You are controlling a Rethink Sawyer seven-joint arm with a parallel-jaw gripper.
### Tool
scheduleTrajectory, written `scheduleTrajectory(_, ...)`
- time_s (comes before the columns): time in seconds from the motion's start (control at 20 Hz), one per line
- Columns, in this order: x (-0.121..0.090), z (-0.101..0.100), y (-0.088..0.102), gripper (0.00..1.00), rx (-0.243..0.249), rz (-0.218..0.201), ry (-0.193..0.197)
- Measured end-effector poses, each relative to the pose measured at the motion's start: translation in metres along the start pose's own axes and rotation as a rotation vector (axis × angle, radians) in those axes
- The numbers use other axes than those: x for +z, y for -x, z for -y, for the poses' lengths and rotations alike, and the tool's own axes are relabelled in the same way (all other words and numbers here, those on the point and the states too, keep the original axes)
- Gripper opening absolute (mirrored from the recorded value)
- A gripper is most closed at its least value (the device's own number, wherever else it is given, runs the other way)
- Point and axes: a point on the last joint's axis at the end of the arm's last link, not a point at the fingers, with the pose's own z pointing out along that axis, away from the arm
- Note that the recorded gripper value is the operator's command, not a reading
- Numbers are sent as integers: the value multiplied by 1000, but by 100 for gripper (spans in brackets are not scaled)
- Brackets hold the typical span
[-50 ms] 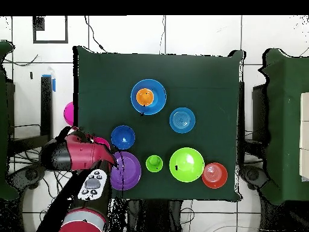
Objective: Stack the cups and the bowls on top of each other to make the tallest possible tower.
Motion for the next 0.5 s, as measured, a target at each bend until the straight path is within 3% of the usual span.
scheduleTrajectory(0.5, 6, 3, -6, 100, -6, -8, -11)
